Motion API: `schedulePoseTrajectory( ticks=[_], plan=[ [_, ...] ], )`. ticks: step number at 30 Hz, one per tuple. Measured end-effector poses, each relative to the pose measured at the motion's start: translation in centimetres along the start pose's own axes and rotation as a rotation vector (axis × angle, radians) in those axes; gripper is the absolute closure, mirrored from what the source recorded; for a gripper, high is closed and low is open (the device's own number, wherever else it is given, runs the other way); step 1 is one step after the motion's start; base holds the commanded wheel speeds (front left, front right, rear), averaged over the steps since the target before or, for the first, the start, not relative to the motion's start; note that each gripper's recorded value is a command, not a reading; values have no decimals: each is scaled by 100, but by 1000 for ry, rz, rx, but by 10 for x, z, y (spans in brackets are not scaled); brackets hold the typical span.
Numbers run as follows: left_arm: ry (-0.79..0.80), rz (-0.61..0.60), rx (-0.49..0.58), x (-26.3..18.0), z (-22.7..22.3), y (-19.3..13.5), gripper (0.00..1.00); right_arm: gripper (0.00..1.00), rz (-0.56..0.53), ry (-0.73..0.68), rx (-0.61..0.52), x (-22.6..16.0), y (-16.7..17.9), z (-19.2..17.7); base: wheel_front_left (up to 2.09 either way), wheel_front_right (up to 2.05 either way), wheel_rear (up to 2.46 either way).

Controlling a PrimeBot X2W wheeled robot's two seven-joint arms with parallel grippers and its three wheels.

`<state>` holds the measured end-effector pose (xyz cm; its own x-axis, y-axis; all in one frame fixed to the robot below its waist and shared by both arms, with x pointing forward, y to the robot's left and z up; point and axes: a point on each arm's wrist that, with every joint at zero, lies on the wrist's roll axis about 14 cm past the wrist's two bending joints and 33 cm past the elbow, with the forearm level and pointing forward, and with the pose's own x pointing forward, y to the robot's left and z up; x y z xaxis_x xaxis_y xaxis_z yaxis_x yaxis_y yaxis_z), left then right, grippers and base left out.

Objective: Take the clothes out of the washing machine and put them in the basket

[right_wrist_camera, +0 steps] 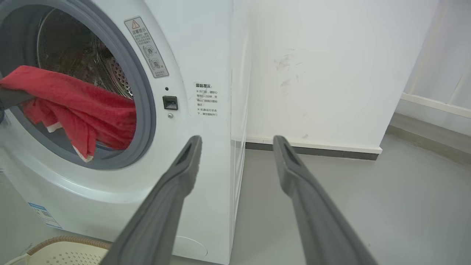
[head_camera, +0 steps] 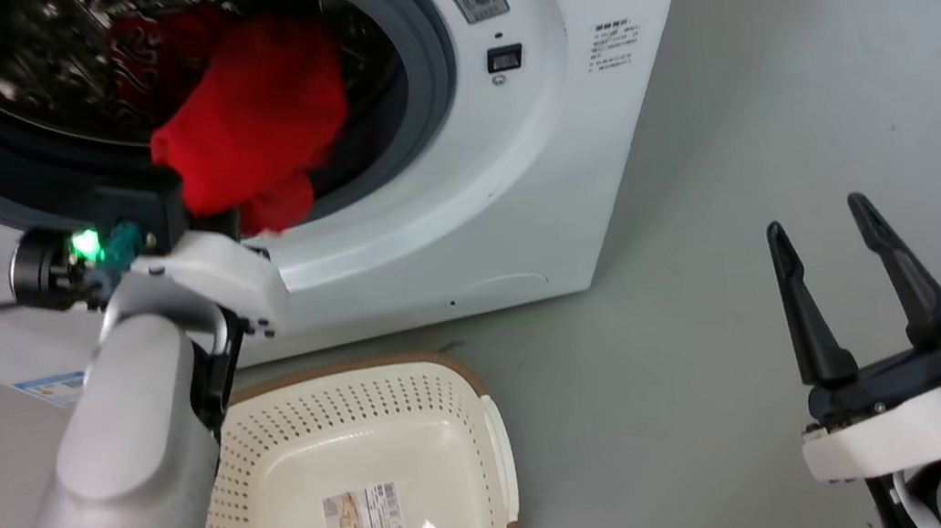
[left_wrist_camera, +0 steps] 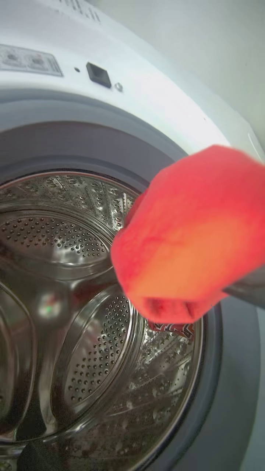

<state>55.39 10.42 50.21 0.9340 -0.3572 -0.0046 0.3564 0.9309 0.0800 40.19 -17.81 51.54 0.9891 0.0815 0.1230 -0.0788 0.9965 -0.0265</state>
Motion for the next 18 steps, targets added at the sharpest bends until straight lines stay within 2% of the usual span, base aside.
schedulePoseTrajectory(
  ticks=[18],
  plan=[
    [-290,81,50,-108,115,0,100,0,45,-60,18,-34,20,28,0,0,0]
  ],
)
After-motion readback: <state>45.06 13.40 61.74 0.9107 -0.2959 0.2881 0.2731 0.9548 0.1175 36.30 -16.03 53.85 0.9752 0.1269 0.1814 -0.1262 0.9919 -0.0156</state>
